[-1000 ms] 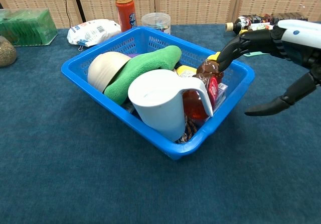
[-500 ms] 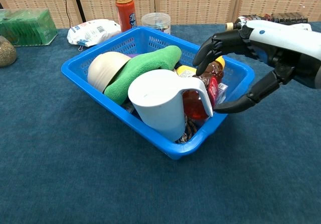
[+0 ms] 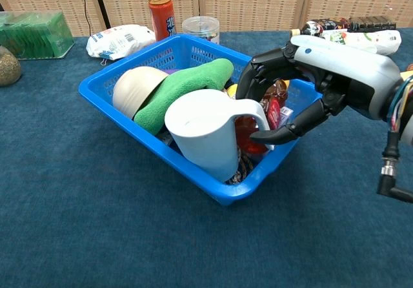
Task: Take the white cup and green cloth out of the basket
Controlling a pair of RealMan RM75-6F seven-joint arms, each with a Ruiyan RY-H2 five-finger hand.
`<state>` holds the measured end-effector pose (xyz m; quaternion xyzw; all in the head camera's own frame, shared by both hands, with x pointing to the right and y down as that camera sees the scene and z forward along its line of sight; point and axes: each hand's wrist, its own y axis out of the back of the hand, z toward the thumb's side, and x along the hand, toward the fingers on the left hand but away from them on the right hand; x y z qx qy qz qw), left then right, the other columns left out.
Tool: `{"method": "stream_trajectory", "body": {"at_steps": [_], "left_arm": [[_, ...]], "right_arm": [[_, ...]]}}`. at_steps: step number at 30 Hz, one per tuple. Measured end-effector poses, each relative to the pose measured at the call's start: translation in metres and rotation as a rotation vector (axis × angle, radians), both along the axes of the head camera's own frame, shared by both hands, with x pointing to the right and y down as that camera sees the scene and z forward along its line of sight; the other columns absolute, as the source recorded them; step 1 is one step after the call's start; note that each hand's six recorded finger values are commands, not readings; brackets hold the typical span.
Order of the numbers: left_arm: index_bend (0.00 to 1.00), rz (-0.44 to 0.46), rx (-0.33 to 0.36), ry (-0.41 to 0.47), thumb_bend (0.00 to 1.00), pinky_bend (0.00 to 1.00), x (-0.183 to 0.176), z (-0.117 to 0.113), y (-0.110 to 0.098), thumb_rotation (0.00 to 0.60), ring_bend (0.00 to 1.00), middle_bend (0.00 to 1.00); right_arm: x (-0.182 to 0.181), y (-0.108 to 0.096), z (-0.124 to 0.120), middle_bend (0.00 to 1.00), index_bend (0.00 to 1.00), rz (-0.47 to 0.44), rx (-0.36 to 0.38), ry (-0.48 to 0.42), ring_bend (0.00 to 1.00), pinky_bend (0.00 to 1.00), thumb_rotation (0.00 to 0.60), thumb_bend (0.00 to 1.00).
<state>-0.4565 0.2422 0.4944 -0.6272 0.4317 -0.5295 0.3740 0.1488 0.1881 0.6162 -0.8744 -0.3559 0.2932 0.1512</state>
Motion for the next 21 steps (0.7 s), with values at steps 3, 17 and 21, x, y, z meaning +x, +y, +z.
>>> {"method": "stream_trajectory", "body": {"at_steps": [3,17,21], "left_arm": [[0.00,-0.002,0.001,0.000,0.00,0.00,-0.001,0.000,0.000,0.600,0.00,0.00],[0.00,0.000,0.002,0.000,0.00,0.00,0.000,-0.001,0.000,0.600,0.00,0.00],[0.00,-0.003,0.002,0.000,0.00,0.00,-0.001,-0.001,0.000,0.600,0.00,0.00]], "right_arm": [[-0.002,-0.001,0.001,0.55,0.53,0.004,0.007,0.002,0.43,0.13,0.600,0.39],[0.002,-0.006,-0.006,0.61,0.61,0.047,0.056,-0.025,0.48,0.14,0.600,0.54],[0.005,-0.012,-0.014,0.61,0.61,0.069,0.077,-0.043,0.48,0.14,0.600,0.54]]}}
